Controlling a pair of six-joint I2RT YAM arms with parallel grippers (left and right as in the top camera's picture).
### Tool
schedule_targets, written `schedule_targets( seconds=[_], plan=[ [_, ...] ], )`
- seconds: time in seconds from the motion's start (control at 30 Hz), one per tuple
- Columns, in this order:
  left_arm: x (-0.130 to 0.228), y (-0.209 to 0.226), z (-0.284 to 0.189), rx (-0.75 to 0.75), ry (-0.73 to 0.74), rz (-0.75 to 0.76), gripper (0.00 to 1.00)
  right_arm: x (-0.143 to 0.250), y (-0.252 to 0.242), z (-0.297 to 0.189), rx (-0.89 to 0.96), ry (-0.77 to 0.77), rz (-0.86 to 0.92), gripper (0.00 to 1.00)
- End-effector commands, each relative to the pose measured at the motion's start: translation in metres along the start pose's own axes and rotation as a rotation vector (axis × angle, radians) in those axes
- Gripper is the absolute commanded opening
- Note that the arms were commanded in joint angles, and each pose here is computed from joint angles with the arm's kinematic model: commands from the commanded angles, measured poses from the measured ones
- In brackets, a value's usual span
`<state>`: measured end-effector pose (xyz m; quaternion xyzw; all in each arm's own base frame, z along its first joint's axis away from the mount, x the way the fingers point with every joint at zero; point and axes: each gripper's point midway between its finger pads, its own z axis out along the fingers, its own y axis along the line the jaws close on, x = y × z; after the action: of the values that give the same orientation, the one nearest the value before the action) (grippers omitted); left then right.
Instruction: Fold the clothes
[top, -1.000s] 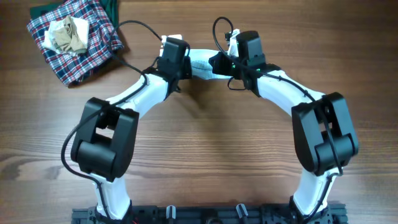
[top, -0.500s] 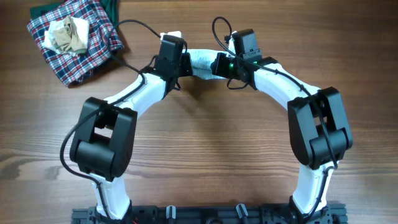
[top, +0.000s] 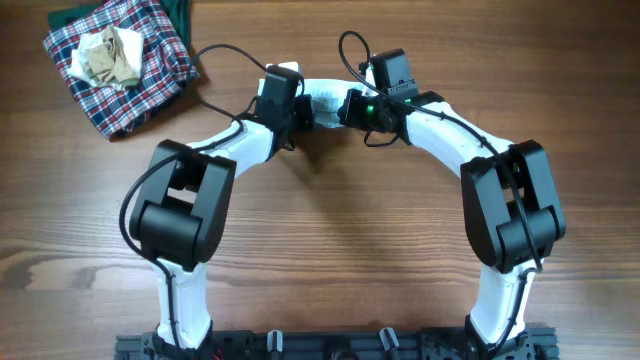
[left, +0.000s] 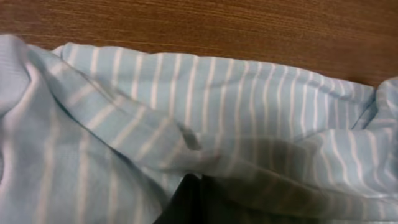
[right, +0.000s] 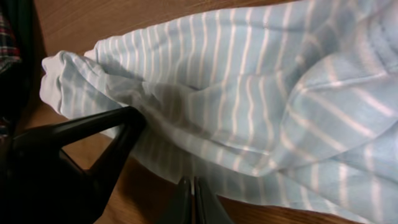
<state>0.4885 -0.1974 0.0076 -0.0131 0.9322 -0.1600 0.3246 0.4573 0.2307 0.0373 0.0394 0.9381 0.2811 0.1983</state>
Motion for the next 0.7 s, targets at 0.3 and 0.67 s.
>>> schedule_targets(
  seconds=[0.3,0.67],
  plan=[
    [0.01,0.004,0.011,0.007,0.025,-0.051,0.06,-0.005,-0.005,0.009,0.048,-0.032,0.034,0.04],
    [0.01,0.004,0.011,0.006,0.025,-0.051,0.09,0.004,-0.009,0.027,0.054,-0.019,0.069,0.04]
  ],
)
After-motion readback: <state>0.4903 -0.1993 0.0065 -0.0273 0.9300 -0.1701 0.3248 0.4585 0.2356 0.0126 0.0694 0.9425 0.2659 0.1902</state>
